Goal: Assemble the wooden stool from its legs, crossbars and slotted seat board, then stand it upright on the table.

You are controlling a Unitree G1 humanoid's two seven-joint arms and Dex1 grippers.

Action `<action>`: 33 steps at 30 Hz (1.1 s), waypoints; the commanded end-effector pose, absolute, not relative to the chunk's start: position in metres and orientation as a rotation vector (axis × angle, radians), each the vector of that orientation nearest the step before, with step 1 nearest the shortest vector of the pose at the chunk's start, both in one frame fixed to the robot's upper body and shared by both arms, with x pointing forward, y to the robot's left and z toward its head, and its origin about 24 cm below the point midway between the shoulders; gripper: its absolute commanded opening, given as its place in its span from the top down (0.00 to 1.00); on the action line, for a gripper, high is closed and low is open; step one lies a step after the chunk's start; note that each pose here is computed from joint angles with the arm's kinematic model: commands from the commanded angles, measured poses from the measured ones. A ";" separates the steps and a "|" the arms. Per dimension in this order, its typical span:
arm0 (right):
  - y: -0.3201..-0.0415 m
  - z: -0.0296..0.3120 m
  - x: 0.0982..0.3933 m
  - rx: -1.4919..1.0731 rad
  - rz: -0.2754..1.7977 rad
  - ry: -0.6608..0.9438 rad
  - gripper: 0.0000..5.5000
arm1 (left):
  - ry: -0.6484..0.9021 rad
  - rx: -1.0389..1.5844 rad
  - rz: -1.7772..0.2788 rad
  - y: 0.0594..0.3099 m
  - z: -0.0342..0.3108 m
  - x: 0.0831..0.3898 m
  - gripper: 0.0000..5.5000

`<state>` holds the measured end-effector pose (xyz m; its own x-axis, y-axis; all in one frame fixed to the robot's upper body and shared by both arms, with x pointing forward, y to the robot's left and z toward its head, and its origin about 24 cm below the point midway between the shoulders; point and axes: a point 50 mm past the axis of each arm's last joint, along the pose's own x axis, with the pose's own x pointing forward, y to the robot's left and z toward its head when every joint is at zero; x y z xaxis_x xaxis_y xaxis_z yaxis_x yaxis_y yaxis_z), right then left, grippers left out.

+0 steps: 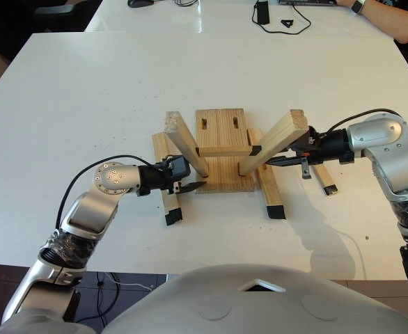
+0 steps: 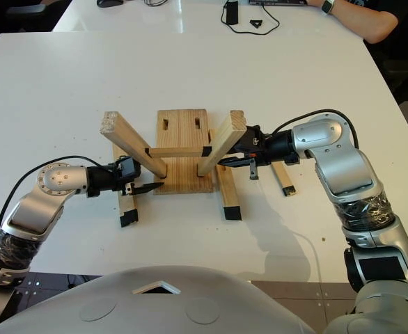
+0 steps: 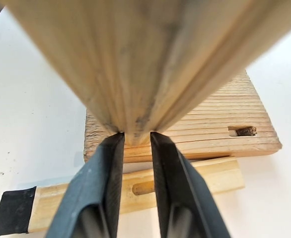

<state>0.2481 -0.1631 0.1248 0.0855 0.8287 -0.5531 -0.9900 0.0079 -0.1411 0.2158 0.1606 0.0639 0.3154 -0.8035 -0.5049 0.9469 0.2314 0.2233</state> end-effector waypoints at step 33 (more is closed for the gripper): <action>-0.154 0.133 0.238 -0.511 1.501 0.125 0.82 | 0.327 0.622 -1.153 0.182 0.058 0.208 0.22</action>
